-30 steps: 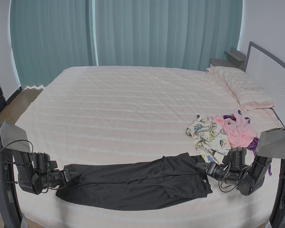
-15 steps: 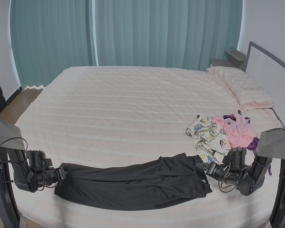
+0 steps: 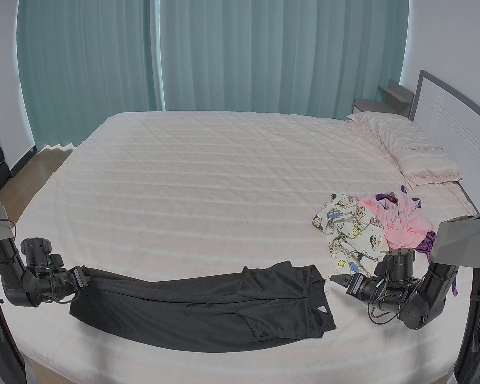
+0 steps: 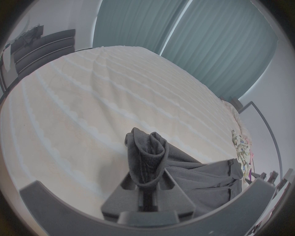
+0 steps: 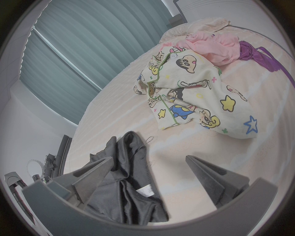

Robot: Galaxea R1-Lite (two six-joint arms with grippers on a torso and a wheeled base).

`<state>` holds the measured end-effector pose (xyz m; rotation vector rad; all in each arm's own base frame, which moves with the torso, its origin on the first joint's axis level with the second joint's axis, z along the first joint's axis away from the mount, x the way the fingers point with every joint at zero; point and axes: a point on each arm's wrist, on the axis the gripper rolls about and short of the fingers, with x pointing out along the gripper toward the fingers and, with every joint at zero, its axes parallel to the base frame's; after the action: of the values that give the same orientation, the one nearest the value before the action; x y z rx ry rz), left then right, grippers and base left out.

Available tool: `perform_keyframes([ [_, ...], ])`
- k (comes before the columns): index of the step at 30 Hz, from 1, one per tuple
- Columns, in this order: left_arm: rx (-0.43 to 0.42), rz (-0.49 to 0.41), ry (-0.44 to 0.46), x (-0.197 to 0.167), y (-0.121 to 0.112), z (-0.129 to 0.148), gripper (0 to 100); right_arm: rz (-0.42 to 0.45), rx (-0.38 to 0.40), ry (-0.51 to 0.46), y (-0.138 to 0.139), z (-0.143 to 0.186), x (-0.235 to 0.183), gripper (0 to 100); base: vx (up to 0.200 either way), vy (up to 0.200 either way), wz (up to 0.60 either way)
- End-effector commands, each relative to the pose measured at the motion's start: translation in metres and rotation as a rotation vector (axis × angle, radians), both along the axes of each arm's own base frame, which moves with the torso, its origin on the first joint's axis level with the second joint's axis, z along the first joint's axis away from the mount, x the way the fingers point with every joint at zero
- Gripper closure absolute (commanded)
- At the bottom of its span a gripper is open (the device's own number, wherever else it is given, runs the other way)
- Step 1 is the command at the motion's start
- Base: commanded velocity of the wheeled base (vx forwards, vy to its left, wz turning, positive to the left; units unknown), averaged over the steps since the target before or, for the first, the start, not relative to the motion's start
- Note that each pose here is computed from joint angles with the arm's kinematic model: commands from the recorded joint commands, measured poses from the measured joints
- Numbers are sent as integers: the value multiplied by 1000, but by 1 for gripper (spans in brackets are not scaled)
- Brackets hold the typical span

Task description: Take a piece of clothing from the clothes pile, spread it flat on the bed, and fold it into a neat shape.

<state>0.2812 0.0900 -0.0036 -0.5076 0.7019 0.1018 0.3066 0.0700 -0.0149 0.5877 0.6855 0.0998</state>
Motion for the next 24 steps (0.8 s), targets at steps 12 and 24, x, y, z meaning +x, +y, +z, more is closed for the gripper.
perform_keyframes([
  [12, -16, 247, -98, -7, 64, 68, 100, 10, 6, 4, 4, 0, -2, 0, 0, 0, 0],
  [24, -72, 415, -157, -17, 99, 109, 100, 11, 7, 4, 5, 0, -1, 0, 0, 0, 0],
])
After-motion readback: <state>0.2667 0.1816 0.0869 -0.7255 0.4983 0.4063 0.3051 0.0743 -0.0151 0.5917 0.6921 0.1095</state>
